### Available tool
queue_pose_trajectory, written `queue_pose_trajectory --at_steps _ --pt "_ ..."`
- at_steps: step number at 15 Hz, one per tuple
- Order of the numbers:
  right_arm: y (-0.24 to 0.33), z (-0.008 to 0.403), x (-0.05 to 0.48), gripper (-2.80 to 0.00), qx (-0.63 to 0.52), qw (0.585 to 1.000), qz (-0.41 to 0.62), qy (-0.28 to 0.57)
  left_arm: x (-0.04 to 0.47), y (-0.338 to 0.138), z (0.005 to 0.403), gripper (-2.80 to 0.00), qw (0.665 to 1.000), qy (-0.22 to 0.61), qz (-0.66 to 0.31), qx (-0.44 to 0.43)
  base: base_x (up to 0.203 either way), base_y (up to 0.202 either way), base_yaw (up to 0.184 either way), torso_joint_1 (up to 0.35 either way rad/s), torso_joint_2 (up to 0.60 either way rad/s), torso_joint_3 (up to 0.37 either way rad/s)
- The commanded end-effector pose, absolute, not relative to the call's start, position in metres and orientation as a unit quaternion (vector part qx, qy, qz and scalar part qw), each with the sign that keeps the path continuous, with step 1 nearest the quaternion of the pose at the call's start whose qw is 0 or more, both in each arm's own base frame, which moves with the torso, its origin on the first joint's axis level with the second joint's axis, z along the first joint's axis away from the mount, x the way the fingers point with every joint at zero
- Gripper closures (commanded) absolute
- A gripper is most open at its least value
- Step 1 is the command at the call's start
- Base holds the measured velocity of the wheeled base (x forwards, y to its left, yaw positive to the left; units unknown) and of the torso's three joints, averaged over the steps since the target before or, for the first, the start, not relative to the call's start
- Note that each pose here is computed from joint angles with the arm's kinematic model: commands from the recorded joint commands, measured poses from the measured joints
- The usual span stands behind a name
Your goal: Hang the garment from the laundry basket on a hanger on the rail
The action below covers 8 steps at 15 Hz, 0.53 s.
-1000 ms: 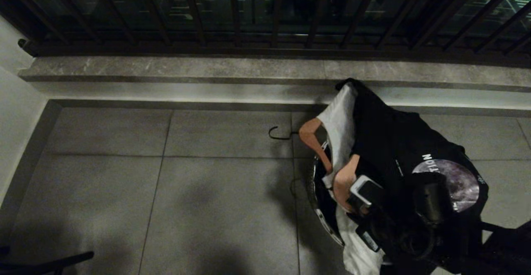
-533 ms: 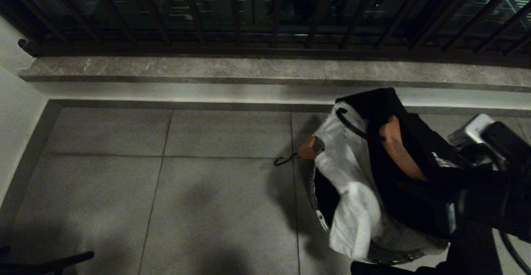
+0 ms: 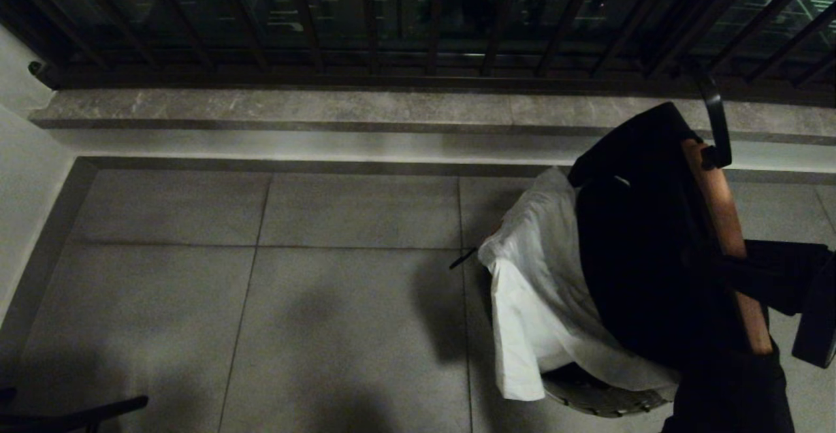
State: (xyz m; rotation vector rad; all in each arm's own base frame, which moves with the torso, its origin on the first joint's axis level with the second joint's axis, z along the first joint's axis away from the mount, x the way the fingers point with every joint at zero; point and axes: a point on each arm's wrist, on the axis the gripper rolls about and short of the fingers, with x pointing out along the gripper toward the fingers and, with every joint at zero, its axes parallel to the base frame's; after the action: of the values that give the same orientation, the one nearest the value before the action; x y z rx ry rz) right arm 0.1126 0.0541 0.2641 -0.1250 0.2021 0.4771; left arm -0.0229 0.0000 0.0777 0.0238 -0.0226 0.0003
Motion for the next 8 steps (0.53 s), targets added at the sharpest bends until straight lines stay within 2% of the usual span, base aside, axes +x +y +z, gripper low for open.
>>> queue_pose_trajectory --at_steps 1,8 --pt "0.050 0.277 0.103 0.00 -0.047 0.968 0.236 0.069 -0.022 0.000 0.076 0.00 1.000 -0.008 0.000 0.012 0.000 0.000 0.000 0.000 0.00 0.000" --pt "0.029 0.356 0.059 0.00 -0.015 0.972 0.235 0.002 -0.022 0.000 0.076 0.00 1.000 -0.008 0.001 0.008 0.000 0.000 0.000 0.000 0.00 0.000"
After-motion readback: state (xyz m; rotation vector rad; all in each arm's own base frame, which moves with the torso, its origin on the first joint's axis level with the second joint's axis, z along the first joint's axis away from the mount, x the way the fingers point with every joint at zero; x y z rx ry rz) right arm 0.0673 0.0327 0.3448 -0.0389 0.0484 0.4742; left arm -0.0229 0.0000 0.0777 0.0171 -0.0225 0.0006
